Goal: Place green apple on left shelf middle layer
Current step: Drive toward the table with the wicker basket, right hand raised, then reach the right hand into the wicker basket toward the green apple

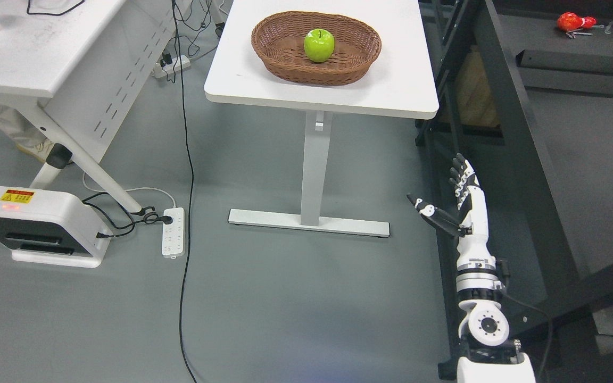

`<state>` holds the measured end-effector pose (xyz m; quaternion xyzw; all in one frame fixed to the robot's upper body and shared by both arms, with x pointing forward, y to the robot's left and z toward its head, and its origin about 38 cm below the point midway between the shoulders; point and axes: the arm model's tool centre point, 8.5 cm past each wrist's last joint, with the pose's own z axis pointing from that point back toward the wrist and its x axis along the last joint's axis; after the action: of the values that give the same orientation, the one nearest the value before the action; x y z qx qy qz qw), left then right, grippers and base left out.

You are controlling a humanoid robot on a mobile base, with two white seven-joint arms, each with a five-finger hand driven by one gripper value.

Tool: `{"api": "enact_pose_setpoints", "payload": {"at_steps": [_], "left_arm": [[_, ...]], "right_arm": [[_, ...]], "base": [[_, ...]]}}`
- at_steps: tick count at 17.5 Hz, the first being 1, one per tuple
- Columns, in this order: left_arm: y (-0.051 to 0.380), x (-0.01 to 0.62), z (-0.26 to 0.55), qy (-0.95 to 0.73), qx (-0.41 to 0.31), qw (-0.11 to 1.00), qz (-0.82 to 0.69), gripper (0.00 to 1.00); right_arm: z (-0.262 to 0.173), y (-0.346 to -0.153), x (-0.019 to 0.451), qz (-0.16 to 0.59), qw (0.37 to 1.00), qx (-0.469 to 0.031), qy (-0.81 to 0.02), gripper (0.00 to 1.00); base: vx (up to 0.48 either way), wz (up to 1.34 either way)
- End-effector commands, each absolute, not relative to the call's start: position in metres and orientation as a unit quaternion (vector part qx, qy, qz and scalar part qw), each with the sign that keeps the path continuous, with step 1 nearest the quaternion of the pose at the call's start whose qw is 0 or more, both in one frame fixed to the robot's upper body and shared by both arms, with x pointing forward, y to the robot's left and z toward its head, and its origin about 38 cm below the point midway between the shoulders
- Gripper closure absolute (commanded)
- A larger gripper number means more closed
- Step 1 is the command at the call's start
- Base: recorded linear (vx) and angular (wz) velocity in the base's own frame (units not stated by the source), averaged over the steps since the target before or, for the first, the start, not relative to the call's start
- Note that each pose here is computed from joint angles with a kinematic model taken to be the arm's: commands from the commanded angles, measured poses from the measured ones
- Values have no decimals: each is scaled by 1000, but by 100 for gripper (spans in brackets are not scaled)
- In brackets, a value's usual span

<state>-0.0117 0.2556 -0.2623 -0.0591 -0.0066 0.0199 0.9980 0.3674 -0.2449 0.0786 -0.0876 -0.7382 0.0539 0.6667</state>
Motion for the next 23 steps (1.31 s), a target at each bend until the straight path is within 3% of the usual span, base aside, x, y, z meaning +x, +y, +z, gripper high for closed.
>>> {"api": "enact_pose_setpoints", "payload": {"at_steps": [1,9,10,12,13,15,23], "left_arm": [[267,-12,-261,-7,-50,999,19,0],[267,-12,-261,-7,-50,999,19,0],[267,-12,-261,-7,-50,999,19,0],[267,-12,-261,-7,-50,999,19,0],[267,-12,-261,-7,-50,999,19,0],[267,-12,-261,-7,-50,999,19,0],[267,-12,-261,-7,-50,999,19,0]], "right_arm": [[82,-251,364,59,664,-95,-740,0],[85,-249,369,83,661,-115,-737,0],[92,-241,374,198,627,-210,-724,0],[109,-246,384,382,513,-395,-660,0],[112,-247,386,411,491,-427,-638,0],[119,-255,386,421,489,-424,-636,0],[141,-240,385,436,454,-388,-673,0]], "base": [[4,14],[0,0],[0,0],[0,0],[0,0],[0,-11],[61,97]]}}
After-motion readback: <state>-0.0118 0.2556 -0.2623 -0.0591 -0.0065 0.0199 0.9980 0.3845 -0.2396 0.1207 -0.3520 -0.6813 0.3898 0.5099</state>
